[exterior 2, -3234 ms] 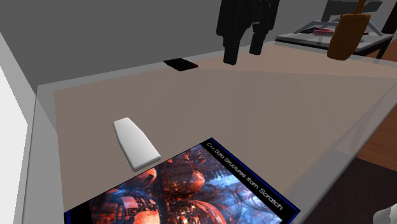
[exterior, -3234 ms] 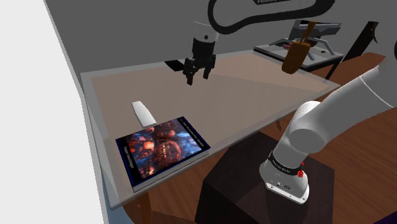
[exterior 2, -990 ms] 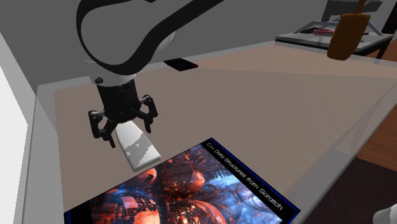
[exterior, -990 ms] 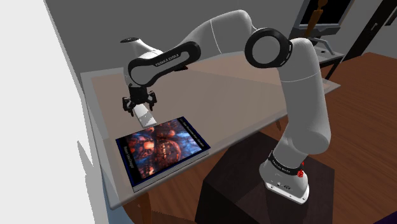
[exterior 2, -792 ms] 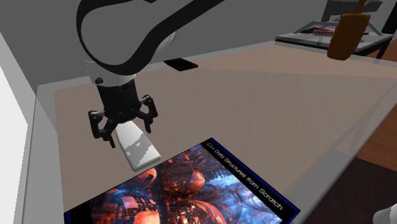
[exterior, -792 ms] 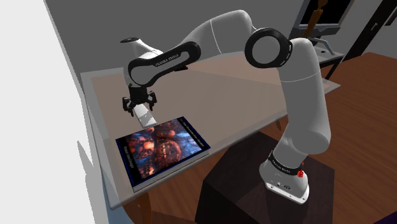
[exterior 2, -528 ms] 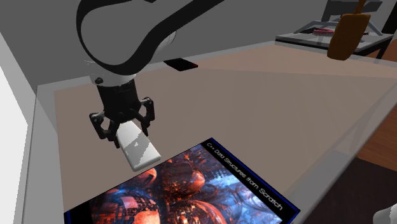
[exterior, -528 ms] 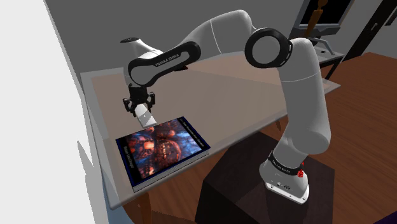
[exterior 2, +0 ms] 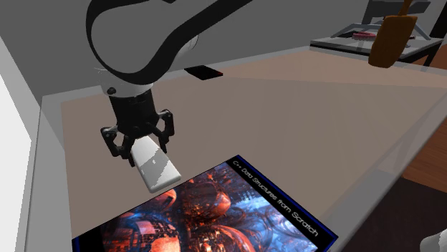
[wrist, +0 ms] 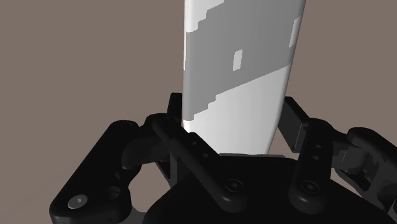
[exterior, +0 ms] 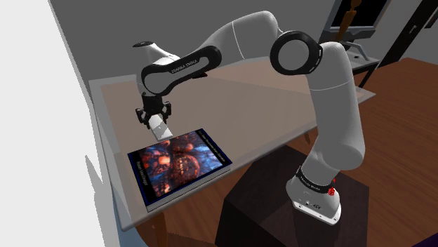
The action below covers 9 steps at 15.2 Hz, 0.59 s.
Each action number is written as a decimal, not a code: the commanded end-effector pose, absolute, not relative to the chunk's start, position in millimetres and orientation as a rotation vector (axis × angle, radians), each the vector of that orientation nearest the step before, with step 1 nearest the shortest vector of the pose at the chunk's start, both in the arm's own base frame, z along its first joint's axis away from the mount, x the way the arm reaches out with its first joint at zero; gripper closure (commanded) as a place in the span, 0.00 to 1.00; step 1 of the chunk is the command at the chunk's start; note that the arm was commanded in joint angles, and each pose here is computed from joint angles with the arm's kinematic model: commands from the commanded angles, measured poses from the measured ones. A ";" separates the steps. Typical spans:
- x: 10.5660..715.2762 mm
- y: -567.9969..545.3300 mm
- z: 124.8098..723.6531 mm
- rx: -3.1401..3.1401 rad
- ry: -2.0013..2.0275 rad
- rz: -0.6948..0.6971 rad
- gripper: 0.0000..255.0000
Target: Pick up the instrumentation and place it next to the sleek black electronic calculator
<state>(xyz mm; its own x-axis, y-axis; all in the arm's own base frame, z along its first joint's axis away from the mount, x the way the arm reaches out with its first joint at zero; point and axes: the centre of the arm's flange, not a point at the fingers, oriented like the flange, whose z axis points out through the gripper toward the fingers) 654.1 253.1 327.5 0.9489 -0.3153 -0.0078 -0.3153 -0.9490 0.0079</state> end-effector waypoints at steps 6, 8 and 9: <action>654.1 253.1 359.1 3.095 -0.501 -0.014 1.00; 654.1 253.1 369.7 3.095 -0.501 -0.014 1.00; 654.1 253.1 375.0 3.095 -0.501 -0.014 1.00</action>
<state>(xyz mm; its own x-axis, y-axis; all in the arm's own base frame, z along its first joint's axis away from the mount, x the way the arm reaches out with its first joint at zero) 653.6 253.2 369.4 0.9489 -0.3154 -0.0077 -0.3154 -0.9489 0.0080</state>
